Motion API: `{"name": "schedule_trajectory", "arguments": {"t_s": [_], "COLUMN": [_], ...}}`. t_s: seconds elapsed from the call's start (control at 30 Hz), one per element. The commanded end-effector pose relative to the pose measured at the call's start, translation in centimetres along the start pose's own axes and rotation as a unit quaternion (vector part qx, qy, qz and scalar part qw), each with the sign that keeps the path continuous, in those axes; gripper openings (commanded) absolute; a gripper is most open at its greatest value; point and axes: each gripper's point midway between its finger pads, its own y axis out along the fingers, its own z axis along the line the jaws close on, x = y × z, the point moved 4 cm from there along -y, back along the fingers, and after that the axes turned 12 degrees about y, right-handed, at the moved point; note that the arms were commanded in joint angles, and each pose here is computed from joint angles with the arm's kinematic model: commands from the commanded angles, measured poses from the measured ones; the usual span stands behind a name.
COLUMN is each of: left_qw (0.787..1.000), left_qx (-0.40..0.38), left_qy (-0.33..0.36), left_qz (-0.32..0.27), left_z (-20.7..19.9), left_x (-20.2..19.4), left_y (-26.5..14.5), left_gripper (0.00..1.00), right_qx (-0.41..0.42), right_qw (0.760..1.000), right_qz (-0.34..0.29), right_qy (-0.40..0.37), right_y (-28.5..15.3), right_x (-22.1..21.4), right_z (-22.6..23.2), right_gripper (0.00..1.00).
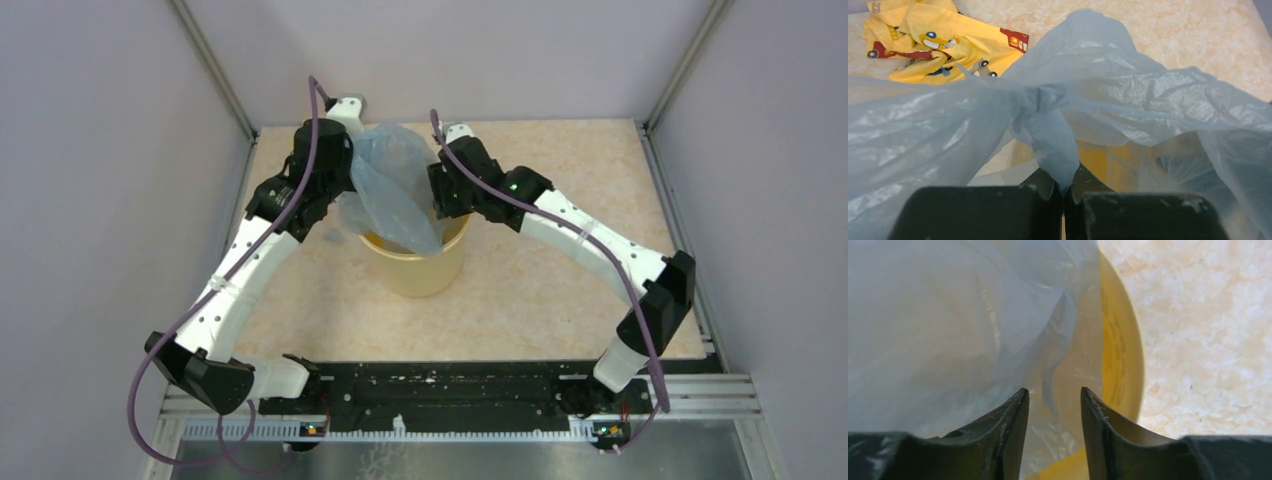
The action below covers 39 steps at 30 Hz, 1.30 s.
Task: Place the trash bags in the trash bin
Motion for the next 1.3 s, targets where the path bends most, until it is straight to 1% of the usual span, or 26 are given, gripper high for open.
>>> {"name": "schedule_trajectory", "arguments": {"t_s": [0.0, 0.13, 0.3, 0.33, 0.5, 0.63, 0.77, 0.8, 0.87, 1.0, 1.1, 1.17, 1.27], "left_qw": [1.000, 1.000, 1.000, 0.999, 0.999, 0.998, 0.998, 0.998, 0.997, 0.997, 0.996, 0.996, 0.995], "left_qx": [-0.012, -0.015, -0.027, -0.030, -0.044, -0.052, -0.064, -0.066, -0.070, -0.079, -0.085, -0.091, -0.099], "left_qy": [-0.010, -0.012, -0.014, -0.015, -0.019, -0.019, -0.021, -0.021, -0.020, -0.016, -0.011, -0.007, 0.001], "left_qz": [-0.012, -0.008, -0.002, -0.002, 0.004, 0.005, 0.009, 0.010, 0.013, 0.013, 0.010, 0.007, 0.004], "left_z": [-0.4, -0.5, -0.9, -1.0, -1.6, -2.2, -3.0, -3.2, -3.6, -4.5, -5.4, -6.2, -7.6], "left_x": [0.2, -0.3, -0.8, -0.9, -1.4, -1.5, -1.9, -2.0, -2.2, -2.2, -1.9, -1.6, -1.3], "left_y": [0.8, 1.1, 1.3, 1.4, 1.6, 1.6, 1.8, 1.9, 2.0, 1.9, 1.7, 1.5, 1.2], "left_gripper": [0.00, 0.00, 0.00, 0.00, 0.00, 0.00, 0.00, 0.00, 0.00, 0.00, 0.00, 0.00, 0.00], "right_qx": [0.057, 0.061, -0.004, -0.010, 0.009, 0.020, 0.006, 0.003, -0.004, -0.052, -0.084, -0.100, -0.114], "right_qw": [0.994, 0.992, 0.992, 0.991, 0.992, 0.994, 0.995, 0.995, 0.995, 0.995, 0.994, 0.993, 0.993], "right_qz": [-0.085, -0.104, -0.117, -0.116, -0.076, -0.045, -0.017, -0.013, -0.003, 0.004, 0.001, 0.000, 0.007], "right_qy": [0.036, 0.045, 0.054, 0.061, 0.101, 0.101, 0.100, 0.099, 0.098, 0.087, 0.069, 0.055, 0.032], "right_y": [-6.5, -8.7, -9.6, -9.5, -7.3, -5.3, -3.2, -2.8, -2.1, -1.8, -2.4, -2.9, -3.3], "right_x": [5.0, 5.8, 5.5, 5.4, 3.8, 2.5, 1.1, 0.8, 0.3, 0.0, 0.4, 0.9, 1.0], "right_z": [1.1, 0.7, -1.9, -2.6, -4.4, -4.0, -4.2, -4.2, -4.4, -5.7, -6.6, -7.0, -7.5], "right_gripper": [0.48, 0.58, 0.64, 0.64, 0.63, 0.61, 0.59, 0.57, 0.51, 0.20, 0.05, 0.00, 0.00]}}
